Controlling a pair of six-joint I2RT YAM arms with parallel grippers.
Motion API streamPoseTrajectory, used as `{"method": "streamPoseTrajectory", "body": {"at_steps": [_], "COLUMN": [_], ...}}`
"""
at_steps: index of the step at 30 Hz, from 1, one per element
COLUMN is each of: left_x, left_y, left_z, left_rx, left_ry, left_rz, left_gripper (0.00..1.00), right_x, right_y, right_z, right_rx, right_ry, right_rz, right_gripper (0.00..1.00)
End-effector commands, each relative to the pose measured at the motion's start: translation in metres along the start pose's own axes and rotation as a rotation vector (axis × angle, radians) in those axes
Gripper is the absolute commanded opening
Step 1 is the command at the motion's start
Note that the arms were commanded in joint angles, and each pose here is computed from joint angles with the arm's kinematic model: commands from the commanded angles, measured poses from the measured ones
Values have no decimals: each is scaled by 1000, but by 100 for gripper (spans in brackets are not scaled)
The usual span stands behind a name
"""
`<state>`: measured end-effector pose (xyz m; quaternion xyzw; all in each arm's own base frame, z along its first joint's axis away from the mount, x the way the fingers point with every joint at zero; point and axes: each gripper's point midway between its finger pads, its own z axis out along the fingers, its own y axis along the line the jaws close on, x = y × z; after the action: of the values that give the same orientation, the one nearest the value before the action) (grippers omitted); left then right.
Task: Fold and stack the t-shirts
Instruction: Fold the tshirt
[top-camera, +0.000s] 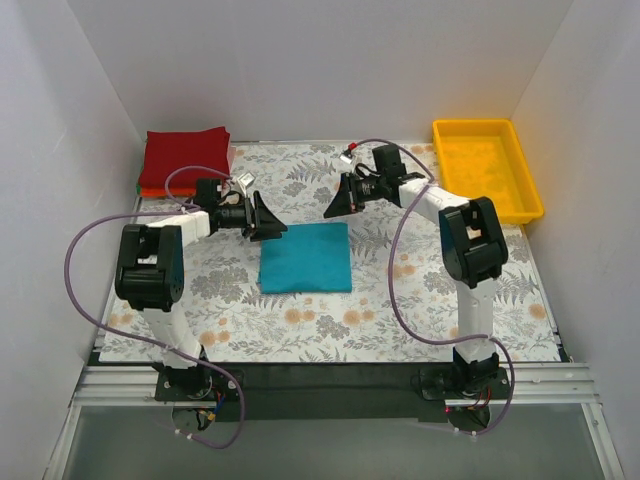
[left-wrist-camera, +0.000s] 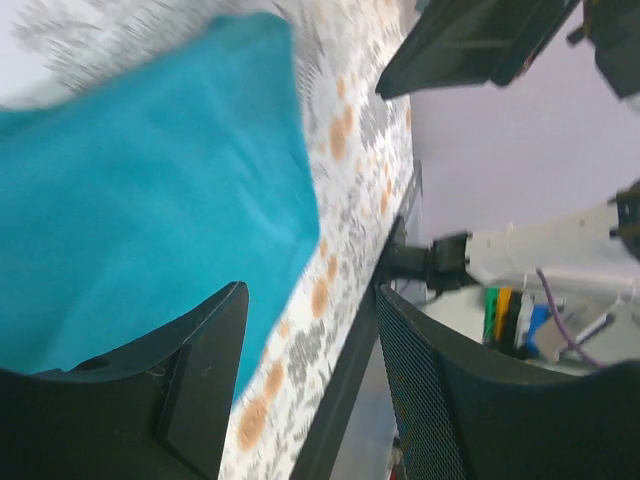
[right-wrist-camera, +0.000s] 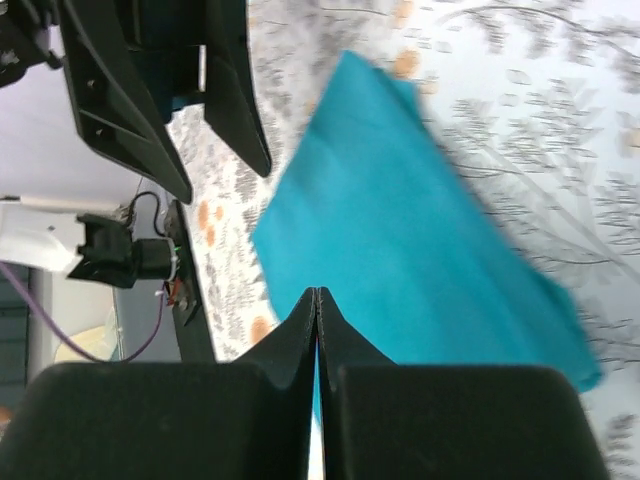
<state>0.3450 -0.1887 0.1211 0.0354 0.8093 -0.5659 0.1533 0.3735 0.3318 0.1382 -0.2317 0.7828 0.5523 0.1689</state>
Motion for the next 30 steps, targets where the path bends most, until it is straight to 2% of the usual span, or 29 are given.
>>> {"method": "streamPoseTrajectory", "body": {"at_steps": [1,8,10,13,15,16,17,18,19,20,21,22,24,26,28,29,30], "left_x": [-46,-58,-52,-46,-54,-65,-66,-73,-90,-94,-98,-103,-102,-99,-94,-90,-86], "left_y": [19,90,96,89,70,65,69,60,46,37,36,14,4,-15,-29,-33,-26], "left_z": [10,33,35,31,17,10,2,-5,-30,-41,-52,-65,-87,-114,-130,-144,-152], "left_rx": [-46,-109,-103,-69,-58,-79,-146,-177,-230,-267,-332,-349,-385,-375,-357,-386,-452], "left_ry": [-146,-175,-168,-164,-183,-200,-209,-231,-296,-319,-344,-374,-396,-444,-464,-491,-509], "left_rz": [-28,-166,-238,-235,-173,-59,-60,9,155,202,239,304,293,253,253,235,190], "left_gripper": [52,54,54,54,60,64,75,80,86,94,94,94,94,94,94,94,94], "right_x": [6,26,29,24,14,5,0,-5,-18,-23,-24,-35,-36,-36,-37,-22,-11], "right_y": [-46,-119,-136,-150,-152,-144,-138,-129,-108,-95,-82,-57,-32,1,16,20,26], "right_z": [19,15,8,-6,-19,-26,-32,-36,-44,-47,-50,-57,-59,-60,-61,-57,-49], "right_rx": [46,135,173,217,230,229,226,224,209,195,181,164,169,206,308,343,400], "right_ry": [11,-7,-18,-47,-72,-87,-97,-101,-121,-129,-133,-149,-145,-122,-100,-43,25], "right_rz": [89,211,222,203,186,161,146,130,83,68,54,-8,-83,-219,-330,-315,-424], "right_gripper": [1,1,1,1,1,1,1,1,12,25,42,47,53,54,57,57,57]}}
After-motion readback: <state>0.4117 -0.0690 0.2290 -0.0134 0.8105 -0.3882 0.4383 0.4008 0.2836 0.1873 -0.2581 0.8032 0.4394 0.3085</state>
